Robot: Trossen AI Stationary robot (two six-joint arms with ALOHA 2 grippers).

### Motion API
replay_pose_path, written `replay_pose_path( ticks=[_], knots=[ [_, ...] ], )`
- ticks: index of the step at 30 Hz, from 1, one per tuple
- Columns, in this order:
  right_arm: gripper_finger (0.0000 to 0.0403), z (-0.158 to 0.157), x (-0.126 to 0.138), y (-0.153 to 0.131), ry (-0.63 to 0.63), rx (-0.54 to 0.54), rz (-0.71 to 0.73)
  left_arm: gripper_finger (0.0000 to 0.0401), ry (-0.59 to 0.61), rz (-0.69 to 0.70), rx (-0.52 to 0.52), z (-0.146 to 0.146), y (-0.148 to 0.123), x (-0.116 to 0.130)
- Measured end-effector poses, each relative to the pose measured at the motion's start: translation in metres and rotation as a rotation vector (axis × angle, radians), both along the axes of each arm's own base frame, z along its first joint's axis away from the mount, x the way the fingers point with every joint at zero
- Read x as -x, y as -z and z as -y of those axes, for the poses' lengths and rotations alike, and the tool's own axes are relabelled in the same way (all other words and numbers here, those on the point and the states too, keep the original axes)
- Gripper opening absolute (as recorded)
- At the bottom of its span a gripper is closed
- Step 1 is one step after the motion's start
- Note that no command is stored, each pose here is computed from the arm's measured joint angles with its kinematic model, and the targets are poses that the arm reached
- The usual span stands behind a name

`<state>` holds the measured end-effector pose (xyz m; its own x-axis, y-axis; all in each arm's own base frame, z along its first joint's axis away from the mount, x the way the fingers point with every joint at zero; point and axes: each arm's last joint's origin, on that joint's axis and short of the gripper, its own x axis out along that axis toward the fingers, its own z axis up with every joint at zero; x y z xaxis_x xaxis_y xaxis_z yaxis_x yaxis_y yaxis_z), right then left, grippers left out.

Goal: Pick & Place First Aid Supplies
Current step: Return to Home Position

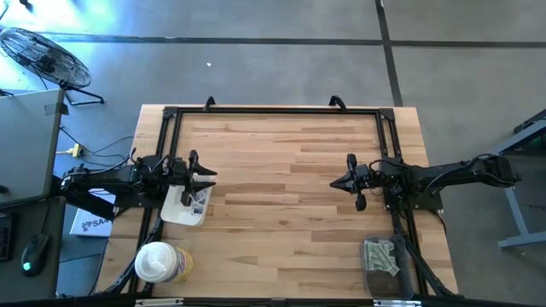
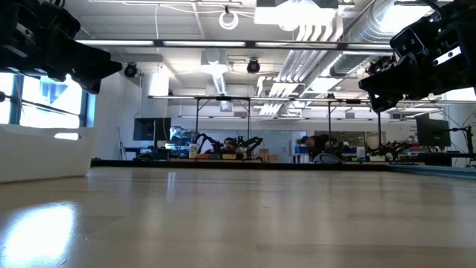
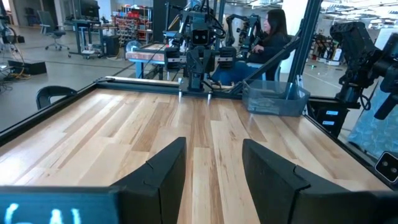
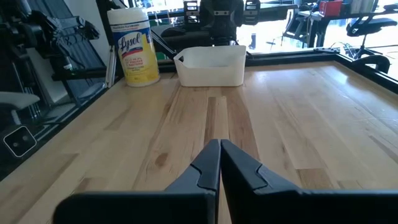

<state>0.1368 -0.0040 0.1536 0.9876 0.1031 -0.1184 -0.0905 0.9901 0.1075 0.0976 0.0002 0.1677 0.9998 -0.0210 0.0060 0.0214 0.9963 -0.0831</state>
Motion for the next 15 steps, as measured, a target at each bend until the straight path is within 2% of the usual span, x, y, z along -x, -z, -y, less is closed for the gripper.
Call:
replay_pose_path(
  ticks=[15],
  knots=[
    [0.0006, 0.0000, 0.0000, 0.0000, 0.000, 0.000, 0.000, 0.0156, 0.000, 0.000, 0.000, 0.0000, 0.0000, 0.0000]
  ],
)
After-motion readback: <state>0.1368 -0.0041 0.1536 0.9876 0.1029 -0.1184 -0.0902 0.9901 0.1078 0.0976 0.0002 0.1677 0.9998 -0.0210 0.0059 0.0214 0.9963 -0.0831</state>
